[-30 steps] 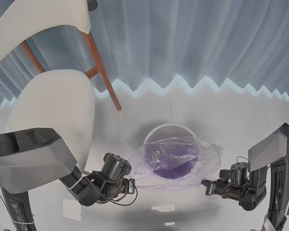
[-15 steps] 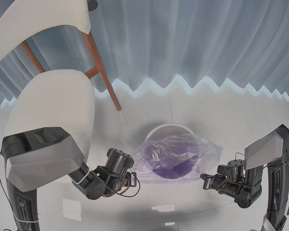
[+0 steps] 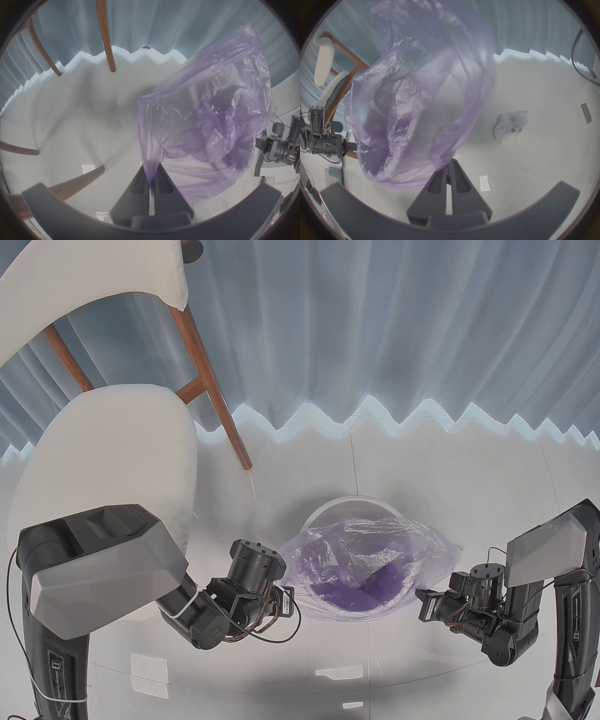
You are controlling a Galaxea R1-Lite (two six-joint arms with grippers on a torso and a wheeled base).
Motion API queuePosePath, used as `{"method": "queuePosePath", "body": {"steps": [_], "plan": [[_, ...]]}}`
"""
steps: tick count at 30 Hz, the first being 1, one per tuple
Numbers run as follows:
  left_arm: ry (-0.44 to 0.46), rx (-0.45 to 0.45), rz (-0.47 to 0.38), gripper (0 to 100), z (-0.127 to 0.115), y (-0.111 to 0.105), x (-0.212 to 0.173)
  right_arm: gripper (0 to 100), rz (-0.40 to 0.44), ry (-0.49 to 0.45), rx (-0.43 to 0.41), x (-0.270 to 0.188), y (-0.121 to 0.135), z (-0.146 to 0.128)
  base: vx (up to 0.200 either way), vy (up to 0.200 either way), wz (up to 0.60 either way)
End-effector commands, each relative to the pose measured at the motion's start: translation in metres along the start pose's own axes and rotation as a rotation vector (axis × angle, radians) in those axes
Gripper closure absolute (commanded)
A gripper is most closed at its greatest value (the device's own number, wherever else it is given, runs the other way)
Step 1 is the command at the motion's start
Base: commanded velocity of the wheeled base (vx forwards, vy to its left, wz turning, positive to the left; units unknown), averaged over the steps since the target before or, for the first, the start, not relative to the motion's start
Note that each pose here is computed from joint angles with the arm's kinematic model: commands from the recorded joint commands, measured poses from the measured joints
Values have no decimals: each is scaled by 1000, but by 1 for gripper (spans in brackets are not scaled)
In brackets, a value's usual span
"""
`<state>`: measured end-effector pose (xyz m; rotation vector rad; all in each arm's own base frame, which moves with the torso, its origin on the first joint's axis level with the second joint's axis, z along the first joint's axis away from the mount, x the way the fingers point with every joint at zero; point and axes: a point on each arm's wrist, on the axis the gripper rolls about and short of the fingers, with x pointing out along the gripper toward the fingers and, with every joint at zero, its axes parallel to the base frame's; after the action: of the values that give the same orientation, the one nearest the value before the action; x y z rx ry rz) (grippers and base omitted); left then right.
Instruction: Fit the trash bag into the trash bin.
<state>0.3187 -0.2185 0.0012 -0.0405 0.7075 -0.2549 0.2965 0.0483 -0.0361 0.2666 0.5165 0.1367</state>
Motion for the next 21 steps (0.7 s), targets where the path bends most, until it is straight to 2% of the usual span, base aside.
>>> {"method": "queuePosePath", "body": {"steps": [1,6,13,21], "plan": [[4,1,2,100,-3,0,4,100,9,-30,-2,2,1,5,0,0,0],[8,3,6,100,-5,1,7,100,10,-35,-2,3,1,5,0,0,0],[-11,-21,62,100,-1,11,25,100,-7,-32,-1,6,0,3,0,0,0],[-35,-25,44,100,4,6,29,100,-3,-34,-4,6,1,3,0,0,0]]}}
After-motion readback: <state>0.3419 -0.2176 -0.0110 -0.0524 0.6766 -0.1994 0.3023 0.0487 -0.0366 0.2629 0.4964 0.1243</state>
